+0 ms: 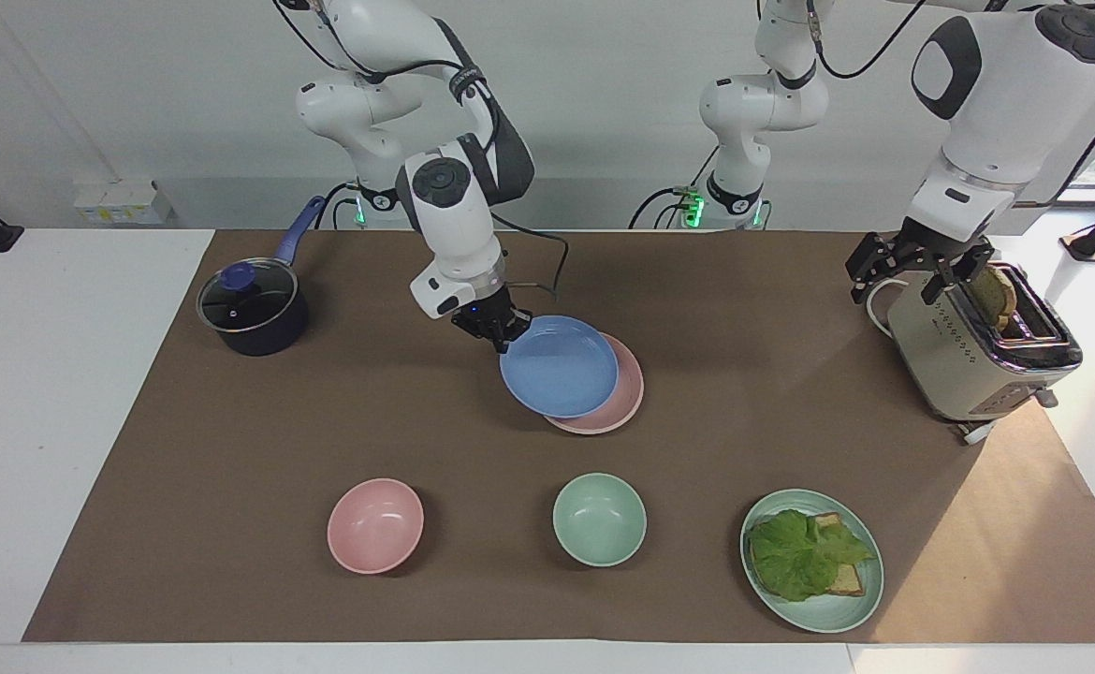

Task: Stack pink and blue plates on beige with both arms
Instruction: 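Carry the blue plate with the right gripper over the pink plate, then lower the blue plate onto the pink plate and open the right gripper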

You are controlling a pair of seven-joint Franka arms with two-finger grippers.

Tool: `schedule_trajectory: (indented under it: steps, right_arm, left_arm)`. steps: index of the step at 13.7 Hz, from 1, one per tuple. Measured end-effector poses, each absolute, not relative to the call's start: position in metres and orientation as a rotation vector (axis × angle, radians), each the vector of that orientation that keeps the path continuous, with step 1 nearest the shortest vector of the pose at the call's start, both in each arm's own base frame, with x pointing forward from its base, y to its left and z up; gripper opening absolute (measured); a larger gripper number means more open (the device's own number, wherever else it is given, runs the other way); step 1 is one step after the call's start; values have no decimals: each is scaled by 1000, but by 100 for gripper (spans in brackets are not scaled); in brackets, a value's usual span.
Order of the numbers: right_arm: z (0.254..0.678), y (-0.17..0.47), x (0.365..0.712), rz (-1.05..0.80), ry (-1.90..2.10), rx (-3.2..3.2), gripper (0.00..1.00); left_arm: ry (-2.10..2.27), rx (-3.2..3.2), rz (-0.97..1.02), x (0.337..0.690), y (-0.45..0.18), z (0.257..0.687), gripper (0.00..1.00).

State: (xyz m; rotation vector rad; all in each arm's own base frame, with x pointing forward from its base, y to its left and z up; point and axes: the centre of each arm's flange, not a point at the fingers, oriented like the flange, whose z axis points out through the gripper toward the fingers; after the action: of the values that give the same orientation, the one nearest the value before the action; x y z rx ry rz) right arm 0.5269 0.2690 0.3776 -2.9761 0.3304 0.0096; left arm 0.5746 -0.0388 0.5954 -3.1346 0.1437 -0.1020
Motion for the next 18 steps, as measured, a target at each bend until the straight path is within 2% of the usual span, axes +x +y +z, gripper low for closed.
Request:
schedule_trajectory:
  steps: [6,14,16,18]
  right_arm:
    - [353,288,530,8,421,-2917,3]
    - [350,303,525,36,418,-2894,3]
    - [349,302,524,58,417,-2902,7]
    - [348,301,523,74,418,-2907,25]
  left_arm:
    - [144,-3135,-102,575,-39,595,100]
    - [144,-3135,-102,575,-39,595,100]
    - [144,-3135,-102,575,-39,595,100]
    - [144,-3135,-102,575,-39,595,100]
